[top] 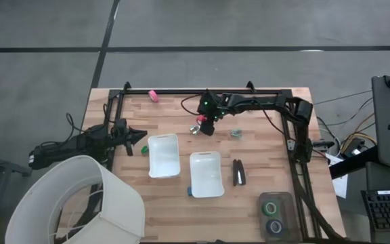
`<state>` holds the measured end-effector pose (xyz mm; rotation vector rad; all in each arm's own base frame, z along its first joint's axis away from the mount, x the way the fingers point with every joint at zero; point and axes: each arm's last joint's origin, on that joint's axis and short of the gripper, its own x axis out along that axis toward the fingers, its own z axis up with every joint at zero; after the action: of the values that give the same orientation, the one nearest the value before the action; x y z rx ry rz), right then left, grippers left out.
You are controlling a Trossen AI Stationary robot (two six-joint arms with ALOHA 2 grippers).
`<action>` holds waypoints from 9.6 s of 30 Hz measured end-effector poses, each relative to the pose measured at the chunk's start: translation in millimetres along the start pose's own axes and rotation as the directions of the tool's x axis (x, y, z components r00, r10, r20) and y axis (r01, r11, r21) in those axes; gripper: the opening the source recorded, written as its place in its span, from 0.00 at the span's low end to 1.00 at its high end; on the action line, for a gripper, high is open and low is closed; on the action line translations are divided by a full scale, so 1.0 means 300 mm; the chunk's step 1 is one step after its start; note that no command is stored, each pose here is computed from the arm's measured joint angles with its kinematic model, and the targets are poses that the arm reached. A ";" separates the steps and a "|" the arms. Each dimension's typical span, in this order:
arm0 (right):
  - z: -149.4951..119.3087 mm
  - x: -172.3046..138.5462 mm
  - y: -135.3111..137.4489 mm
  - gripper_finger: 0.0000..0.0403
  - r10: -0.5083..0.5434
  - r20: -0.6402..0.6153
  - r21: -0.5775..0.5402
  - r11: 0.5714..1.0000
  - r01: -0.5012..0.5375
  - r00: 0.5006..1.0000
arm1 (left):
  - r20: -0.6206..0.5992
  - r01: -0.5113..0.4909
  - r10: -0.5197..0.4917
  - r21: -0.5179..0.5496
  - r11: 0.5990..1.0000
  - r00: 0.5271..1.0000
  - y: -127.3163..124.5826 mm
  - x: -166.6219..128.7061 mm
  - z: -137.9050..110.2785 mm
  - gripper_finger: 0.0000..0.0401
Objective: Pick and place Stapler, Stapler remover, tape
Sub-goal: Put the red tape into the black bin, then put the right light blue staple remover into the right white bin, then put the black staple remover into the right white bin
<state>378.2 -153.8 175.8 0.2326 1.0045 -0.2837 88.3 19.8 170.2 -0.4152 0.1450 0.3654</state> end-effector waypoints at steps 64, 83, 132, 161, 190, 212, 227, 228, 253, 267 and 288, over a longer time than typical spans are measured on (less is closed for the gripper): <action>-0.792 -0.809 0.724 0.25 0.468 -0.402 0.314 0.878 -0.362 0.787 | 0.000 -0.001 0.001 0.000 1.000 1.000 0.000 0.000 0.000 0.07; -0.884 -0.654 0.748 0.28 0.370 -0.530 0.321 0.920 -0.224 0.763 | 0.000 -0.001 0.001 0.000 1.000 1.000 0.000 0.000 0.000 0.07; -0.611 -0.607 0.531 0.50 0.105 -0.231 0.101 0.991 -0.084 0.967 | 0.000 0.000 0.000 0.000 1.000 1.000 0.000 0.000 0.000 0.07; -0.408 -0.377 0.112 0.50 -0.090 -0.140 -0.047 0.995 0.084 0.986 | 0.000 0.000 0.000 0.000 1.000 1.000 0.000 0.000 0.000 0.07; -0.443 -0.178 0.096 0.30 -0.198 -0.312 -0.150 0.976 0.158 0.929 | 0.000 0.000 0.000 0.000 1.000 1.000 0.000 0.000 0.000 0.07; -0.435 -0.224 0.153 0.02 -0.162 -0.268 -0.158 0.980 0.123 0.950 | 0.000 0.000 0.000 0.000 1.000 1.000 0.000 0.000 0.000 0.07; -0.418 -0.423 0.379 0.02 0.021 -0.005 -0.170 0.985 -0.022 1.000 | 0.000 0.000 0.000 0.000 1.000 1.000 0.000 0.000 0.000 0.07; -0.418 -0.432 0.394 0.02 0.038 0.012 -0.174 0.984 -0.035 0.999 | 0.000 0.000 0.000 0.000 1.000 1.000 0.000 0.000 0.000 0.07; -0.366 -0.245 0.699 0.02 0.203 0.061 -0.352 0.921 -0.170 0.977 | -0.001 -0.001 0.001 0.000 1.000 1.000 0.000 0.000 -0.001 0.07; -0.342 -0.145 0.755 0.02 0.110 -0.096 -0.384 0.913 -0.139 0.989 | -0.002 -0.001 0.001 0.000 1.000 1.000 0.000 0.000 -0.001 0.07; -0.290 -0.307 0.726 0.29 0.115 0.006 -0.370 0.923 -0.105 0.993 | -0.002 -0.001 0.001 0.000 1.000 1.000 0.000 0.000 -0.001 0.07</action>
<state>336.4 90.0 222.9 -0.0579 0.9933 0.0085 88.3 19.8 169.9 -0.4151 0.1473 0.3662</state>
